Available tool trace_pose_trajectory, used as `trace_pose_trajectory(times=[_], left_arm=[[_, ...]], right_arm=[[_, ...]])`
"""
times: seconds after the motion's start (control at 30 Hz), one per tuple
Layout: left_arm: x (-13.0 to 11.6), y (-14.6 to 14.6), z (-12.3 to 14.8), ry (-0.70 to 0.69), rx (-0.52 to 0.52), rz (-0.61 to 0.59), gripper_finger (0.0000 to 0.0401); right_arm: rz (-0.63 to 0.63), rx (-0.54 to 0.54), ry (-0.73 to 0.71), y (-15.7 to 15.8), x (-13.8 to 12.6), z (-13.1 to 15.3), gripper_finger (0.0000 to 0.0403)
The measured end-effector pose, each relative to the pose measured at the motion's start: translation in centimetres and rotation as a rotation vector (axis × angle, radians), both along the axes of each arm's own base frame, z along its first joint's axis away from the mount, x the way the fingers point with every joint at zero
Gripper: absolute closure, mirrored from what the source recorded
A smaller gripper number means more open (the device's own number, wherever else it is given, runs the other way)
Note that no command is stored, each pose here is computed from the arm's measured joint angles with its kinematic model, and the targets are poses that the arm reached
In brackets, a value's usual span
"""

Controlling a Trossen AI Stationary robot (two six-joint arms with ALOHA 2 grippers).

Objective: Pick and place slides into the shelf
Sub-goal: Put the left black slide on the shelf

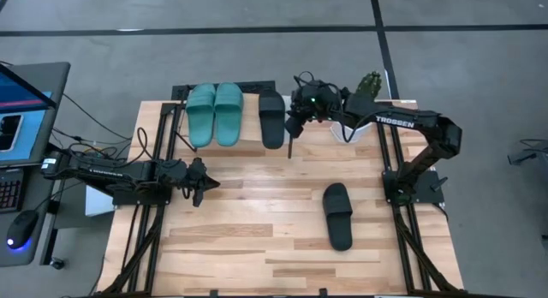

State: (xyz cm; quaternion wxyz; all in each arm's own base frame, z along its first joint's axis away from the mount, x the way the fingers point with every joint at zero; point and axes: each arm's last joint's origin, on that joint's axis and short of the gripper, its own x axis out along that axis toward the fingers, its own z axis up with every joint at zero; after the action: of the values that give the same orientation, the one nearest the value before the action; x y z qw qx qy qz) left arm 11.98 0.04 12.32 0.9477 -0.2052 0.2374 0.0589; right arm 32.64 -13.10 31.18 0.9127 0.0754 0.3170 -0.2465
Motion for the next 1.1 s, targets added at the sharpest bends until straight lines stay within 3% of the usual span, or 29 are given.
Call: trace_pose_trajectory(times=[0.33, 0.77, 0.93, 1.1], left_arm=[[0.0, 0.0, 0.0, -0.001, 0.0, -0.001, 0.0401], [0.0, 0.0, 0.0, -0.001, -0.001, -0.002, 0.0401], [0.0, 0.0, 0.0, 0.0, -0.001, -0.002, 0.0401], [0.0, 0.0, 0.0, 0.0, -0.001, -0.002, 0.0401]], right_arm=[[0.026, -0.029, -0.015, -0.3, 1.7, -1.2, 0.0232], [0.025, -0.028, 0.065, -1.6, 2.8, -4.0, 0.0242], [0.01, -0.034, 0.067, -1.8, 2.8, -4.0, 0.0265], [-0.002, -0.054, 0.062, -1.5, 2.7, -3.5, 0.0349]])
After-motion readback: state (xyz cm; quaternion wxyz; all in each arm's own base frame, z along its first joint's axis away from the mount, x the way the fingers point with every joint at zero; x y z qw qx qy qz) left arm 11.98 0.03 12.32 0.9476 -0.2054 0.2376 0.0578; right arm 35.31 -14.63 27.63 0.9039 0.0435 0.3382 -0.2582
